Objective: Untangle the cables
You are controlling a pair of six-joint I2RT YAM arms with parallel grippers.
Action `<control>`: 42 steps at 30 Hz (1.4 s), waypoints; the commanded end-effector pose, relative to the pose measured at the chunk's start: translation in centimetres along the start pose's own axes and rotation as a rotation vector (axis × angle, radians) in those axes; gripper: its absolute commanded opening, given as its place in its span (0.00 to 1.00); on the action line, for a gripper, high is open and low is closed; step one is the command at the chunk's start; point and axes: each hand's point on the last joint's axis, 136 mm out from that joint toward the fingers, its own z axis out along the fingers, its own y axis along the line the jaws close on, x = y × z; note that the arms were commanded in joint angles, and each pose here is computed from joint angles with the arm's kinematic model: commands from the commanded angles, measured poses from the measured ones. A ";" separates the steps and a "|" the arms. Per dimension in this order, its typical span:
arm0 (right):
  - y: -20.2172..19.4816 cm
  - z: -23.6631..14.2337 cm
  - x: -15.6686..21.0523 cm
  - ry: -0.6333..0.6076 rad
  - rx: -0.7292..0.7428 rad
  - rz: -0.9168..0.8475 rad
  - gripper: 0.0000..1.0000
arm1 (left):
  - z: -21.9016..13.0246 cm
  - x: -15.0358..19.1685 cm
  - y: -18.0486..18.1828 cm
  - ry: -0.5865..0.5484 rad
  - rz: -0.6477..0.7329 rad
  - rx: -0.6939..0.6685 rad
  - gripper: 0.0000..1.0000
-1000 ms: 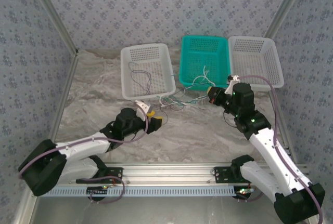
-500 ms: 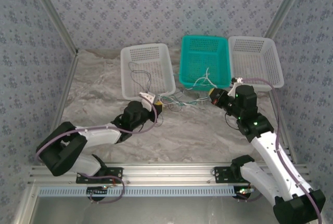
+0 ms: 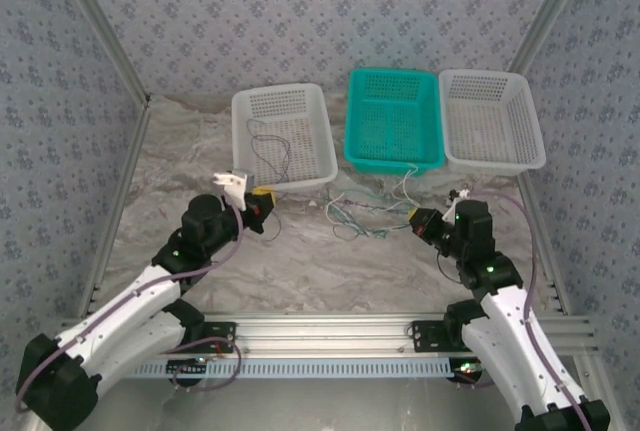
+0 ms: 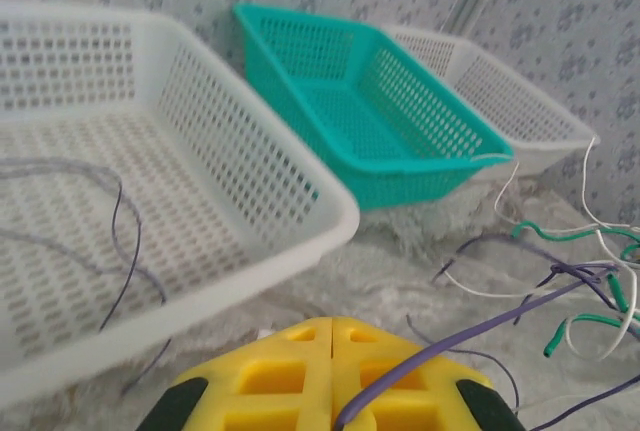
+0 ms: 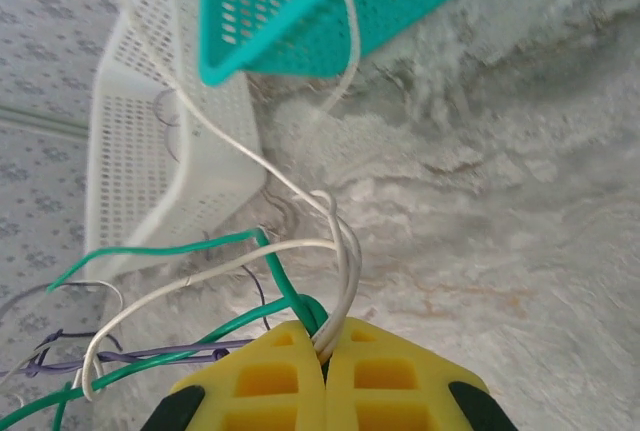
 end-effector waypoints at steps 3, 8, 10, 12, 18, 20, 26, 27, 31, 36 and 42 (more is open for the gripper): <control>-12.5 0.4 2.7 -0.047 0.450 0.161 0.12 | -3.4 -7.8 2.5 -0.206 -0.075 -0.169 0.00; -12.3 1.5 4.4 0.014 0.382 0.152 0.32 | -1.6 -6.6 -2.9 -0.141 -0.015 0.145 0.00; -11.0 1.0 3.4 0.005 0.361 0.096 0.40 | -0.9 -5.2 -4.7 -0.099 0.036 0.211 0.00; -8.8 0.5 2.2 -0.007 0.309 0.022 0.47 | -0.2 -3.8 -5.6 -0.052 0.088 0.212 0.00; 2.2 0.7 1.2 -0.001 -0.103 -0.275 0.64 | 0.1 -3.1 -6.0 -0.022 0.093 0.203 0.00; 5.0 1.0 2.5 0.011 -0.182 -0.410 0.69 | 0.0 -3.6 -5.9 -0.033 0.094 0.190 0.00; 3.2 4.3 4.5 0.041 0.119 -0.545 0.79 | -1.1 -5.7 -4.1 -0.068 0.095 0.049 0.00; 2.0 4.9 4.5 0.061 0.205 -0.538 0.79 | -1.3 -6.0 -4.1 -0.074 0.099 0.048 0.00; -1.1 7.2 4.5 0.086 0.416 -0.522 0.79 | -1.9 -6.8 -4.6 -0.088 0.103 0.060 0.00; -2.0 9.5 5.3 0.130 0.471 -0.534 0.67 | -2.4 -6.9 -4.0 -0.084 0.109 0.023 0.00; -3.3 10.9 6.8 0.182 0.431 -0.456 0.32 | -2.9 -6.8 -2.2 -0.081 0.111 -0.077 0.00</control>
